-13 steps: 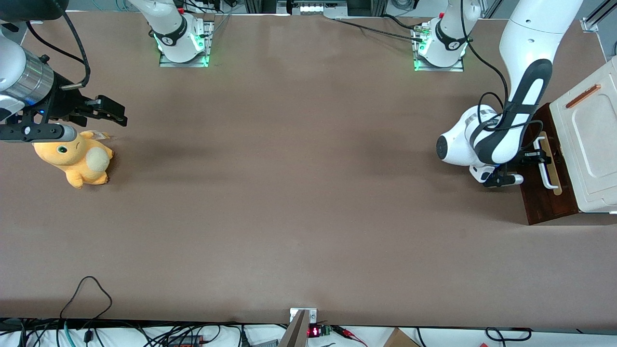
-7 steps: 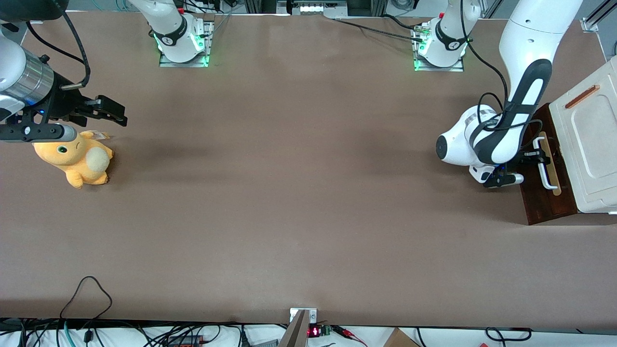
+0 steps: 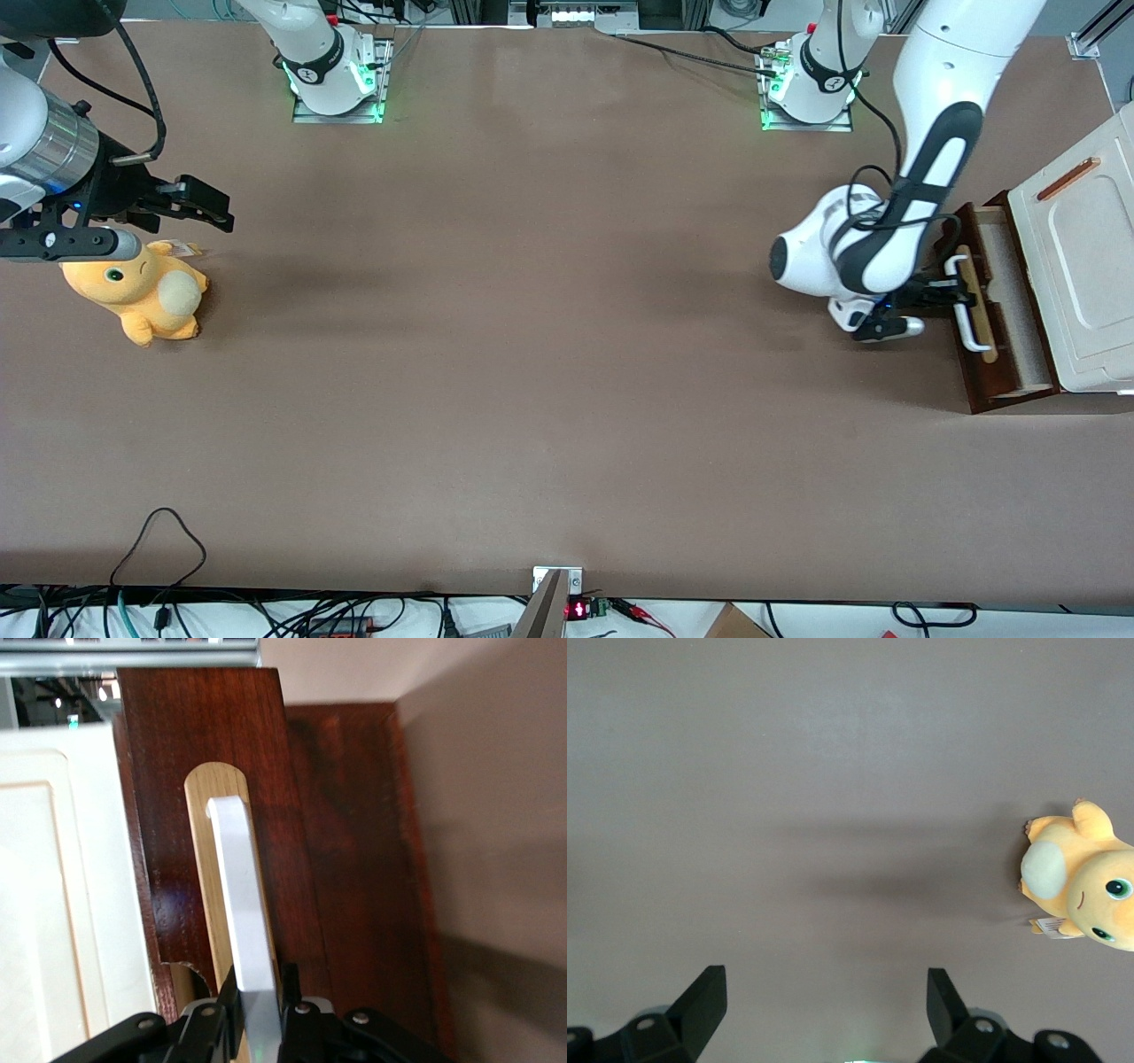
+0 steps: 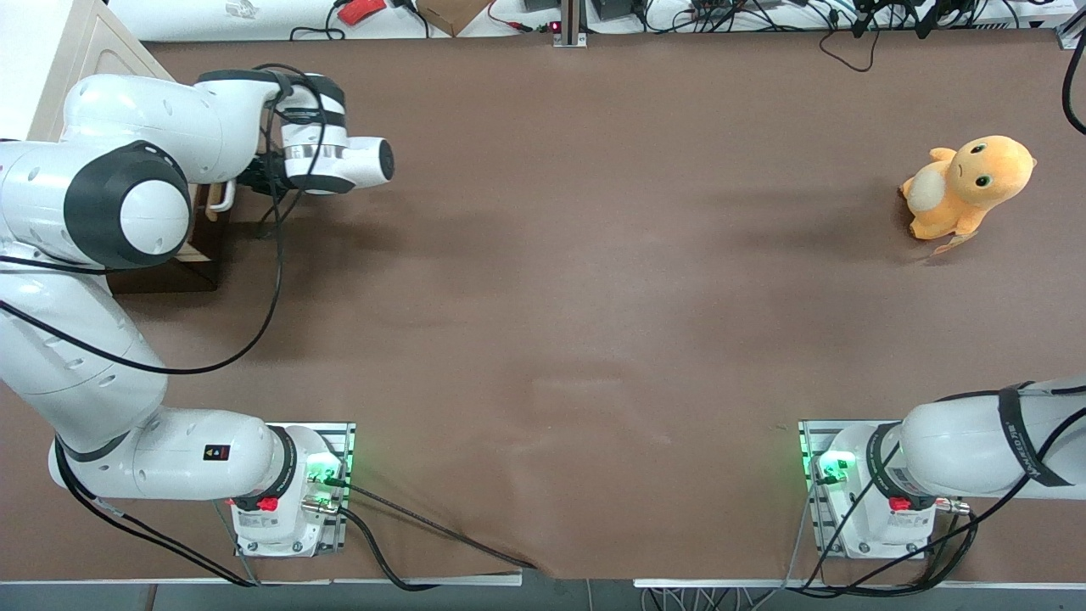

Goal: Open lower drawer with left arm only
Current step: 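Pull the handle outward from the cabinet with the left gripper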

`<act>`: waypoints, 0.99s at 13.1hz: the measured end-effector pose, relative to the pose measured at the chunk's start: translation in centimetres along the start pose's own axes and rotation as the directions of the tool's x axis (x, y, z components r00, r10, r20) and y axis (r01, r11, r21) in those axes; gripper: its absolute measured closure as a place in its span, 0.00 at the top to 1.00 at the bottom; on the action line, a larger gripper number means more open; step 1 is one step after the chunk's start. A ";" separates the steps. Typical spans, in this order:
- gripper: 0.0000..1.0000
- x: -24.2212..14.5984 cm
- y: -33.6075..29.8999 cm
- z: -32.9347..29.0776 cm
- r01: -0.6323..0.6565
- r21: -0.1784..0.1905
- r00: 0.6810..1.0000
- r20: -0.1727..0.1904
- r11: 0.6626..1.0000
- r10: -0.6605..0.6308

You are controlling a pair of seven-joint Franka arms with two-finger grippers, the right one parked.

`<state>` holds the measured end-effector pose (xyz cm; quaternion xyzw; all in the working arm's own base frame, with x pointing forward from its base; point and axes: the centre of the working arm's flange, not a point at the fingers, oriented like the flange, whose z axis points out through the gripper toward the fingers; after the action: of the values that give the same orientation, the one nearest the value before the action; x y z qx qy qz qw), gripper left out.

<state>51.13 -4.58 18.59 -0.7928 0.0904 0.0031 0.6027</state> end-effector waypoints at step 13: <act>0.94 1.8 -4.7 -7.2 0.161 -0.256 0.981 0.151 0.953 -0.125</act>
<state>52.84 -10.48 24.84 -0.8693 -0.0091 0.0244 0.4937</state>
